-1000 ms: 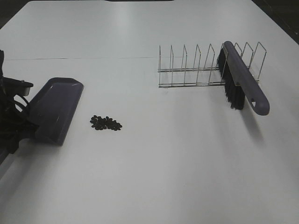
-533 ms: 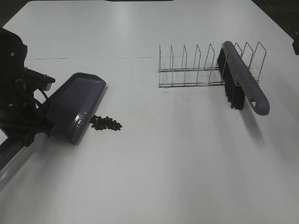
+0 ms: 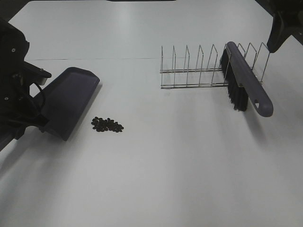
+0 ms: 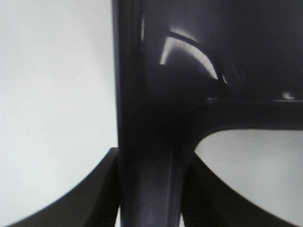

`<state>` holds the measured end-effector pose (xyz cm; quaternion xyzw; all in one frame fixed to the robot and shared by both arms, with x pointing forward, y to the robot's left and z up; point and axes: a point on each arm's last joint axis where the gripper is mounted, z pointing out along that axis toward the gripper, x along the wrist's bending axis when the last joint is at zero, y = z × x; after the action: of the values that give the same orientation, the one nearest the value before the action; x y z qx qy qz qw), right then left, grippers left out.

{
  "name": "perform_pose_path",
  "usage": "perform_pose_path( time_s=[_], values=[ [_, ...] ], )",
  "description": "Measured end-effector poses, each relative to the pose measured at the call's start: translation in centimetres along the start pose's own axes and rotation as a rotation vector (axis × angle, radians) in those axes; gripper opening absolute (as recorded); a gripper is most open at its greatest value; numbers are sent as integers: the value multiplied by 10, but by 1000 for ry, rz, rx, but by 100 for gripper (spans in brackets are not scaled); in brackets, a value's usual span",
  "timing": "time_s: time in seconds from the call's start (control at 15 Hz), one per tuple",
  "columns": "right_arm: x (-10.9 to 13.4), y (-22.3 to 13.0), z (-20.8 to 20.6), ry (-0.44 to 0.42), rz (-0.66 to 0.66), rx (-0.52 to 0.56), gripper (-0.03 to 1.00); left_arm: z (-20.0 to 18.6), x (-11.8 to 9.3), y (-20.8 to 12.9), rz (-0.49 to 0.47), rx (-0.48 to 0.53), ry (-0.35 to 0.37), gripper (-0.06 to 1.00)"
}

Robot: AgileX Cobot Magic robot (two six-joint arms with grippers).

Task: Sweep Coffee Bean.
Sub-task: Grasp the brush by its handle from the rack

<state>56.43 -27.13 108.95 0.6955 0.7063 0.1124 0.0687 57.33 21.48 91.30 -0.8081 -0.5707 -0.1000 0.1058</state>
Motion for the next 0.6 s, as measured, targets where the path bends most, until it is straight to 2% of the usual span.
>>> perform_pose_path(
  time_s=[0.2,0.4,0.6],
  values=[
    [-1,9,31,-5,2,75,75,1,-1,0,0,4,-10,33],
    [-1,21,45,-5,-7,92,75,1,-1,0,1,-1,-11,33],
    [0,42,51,-4,-17,65,75,0,-5,2,5,-19,-20,33]
  ],
)
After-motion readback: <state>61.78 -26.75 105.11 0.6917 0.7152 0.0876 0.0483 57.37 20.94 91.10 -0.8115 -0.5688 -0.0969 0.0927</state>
